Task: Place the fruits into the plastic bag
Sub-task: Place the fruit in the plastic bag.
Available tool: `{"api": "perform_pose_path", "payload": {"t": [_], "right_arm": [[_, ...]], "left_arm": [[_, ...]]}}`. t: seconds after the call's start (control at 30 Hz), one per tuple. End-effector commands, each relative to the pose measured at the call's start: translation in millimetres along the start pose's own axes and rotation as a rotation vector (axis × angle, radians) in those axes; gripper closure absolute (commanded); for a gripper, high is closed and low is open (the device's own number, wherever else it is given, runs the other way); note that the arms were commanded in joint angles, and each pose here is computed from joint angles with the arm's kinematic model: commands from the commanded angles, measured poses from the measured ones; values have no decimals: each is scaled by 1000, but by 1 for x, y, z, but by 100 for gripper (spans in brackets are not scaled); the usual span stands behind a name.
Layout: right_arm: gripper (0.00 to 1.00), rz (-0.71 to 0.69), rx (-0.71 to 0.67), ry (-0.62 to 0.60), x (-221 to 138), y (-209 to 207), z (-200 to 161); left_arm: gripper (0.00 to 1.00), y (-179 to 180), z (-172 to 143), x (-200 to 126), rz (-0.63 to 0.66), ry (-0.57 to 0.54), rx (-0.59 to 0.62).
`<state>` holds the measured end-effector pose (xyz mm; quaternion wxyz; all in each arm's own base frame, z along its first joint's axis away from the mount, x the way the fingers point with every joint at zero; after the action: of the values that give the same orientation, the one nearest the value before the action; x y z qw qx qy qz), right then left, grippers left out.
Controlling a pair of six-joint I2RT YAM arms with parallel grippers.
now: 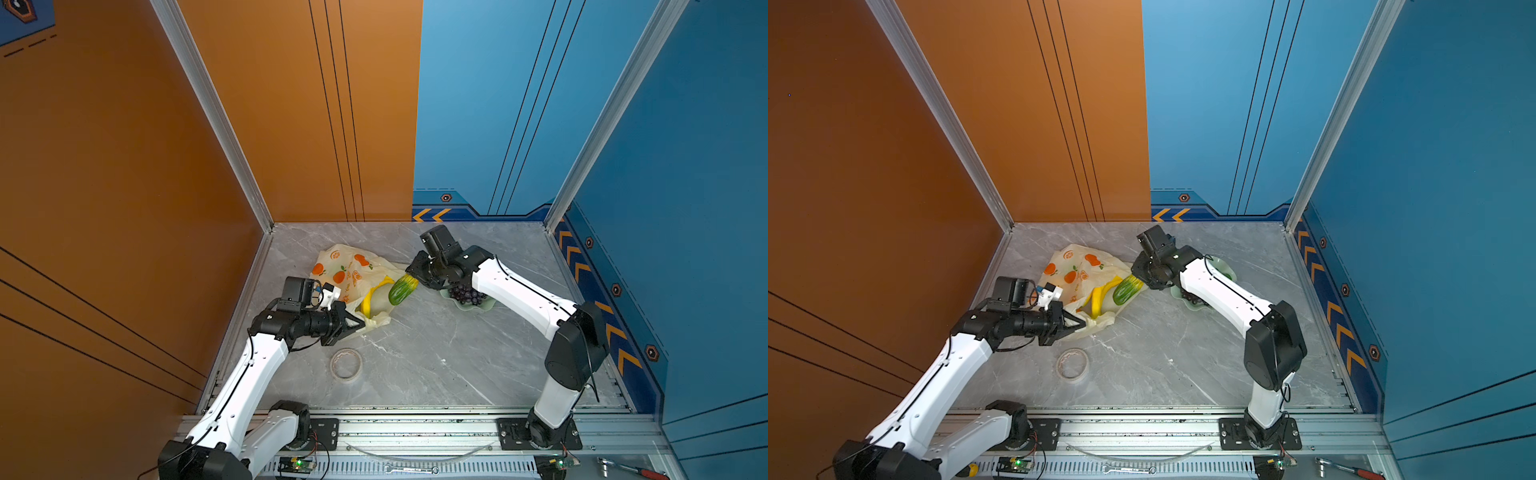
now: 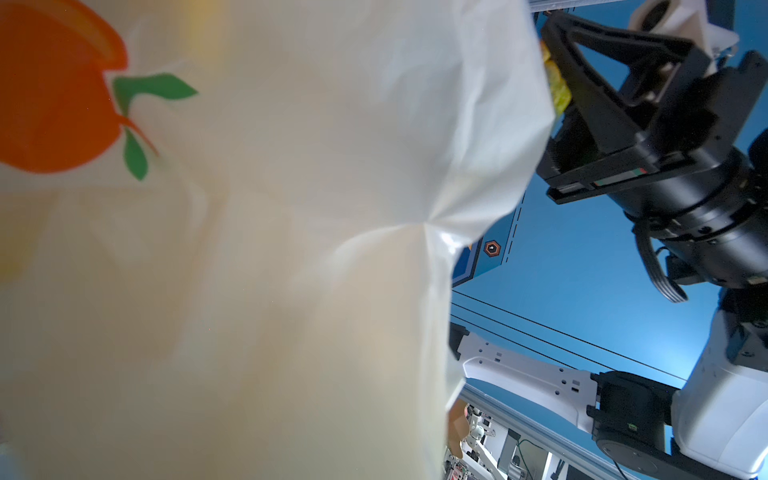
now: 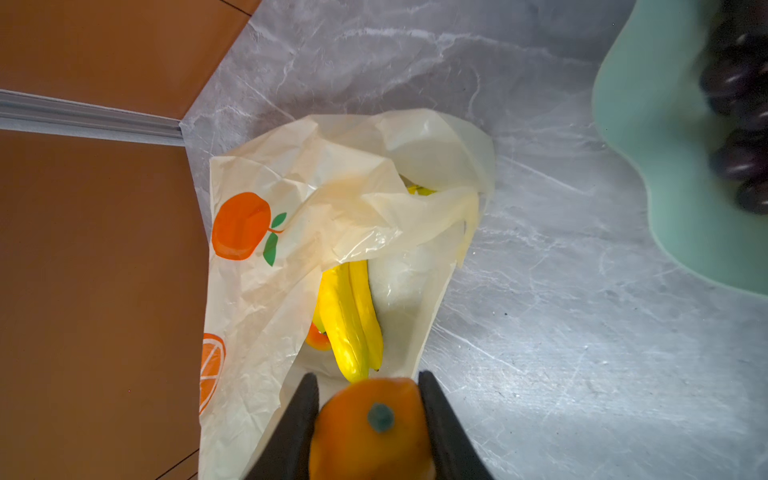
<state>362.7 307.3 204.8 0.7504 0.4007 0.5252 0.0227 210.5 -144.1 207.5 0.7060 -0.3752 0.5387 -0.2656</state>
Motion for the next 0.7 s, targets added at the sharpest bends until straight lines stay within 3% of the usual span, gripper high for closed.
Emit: {"api": "perform_pose_path", "payload": {"t": [0.0, 0.67], "right_arm": [[67, 19, -4, 25, 13, 13, -18], [68, 110, 81, 197, 76, 50, -79]], "left_arm": [[100, -3, -4, -2, -2, 8, 25], [100, -15, -2, -6, -8, -10, 51]]}}
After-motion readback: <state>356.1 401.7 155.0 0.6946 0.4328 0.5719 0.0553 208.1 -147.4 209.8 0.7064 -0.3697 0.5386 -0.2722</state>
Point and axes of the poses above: each gripper's point midway between its finger pads, its own x axis out along the fingers, its own y axis along the line the jaws close on, z = x × y, the point moved 2 cm from there along -x, back along the fingers, and after that the axes turned 9 degrees about x, right-handed, at the moved point
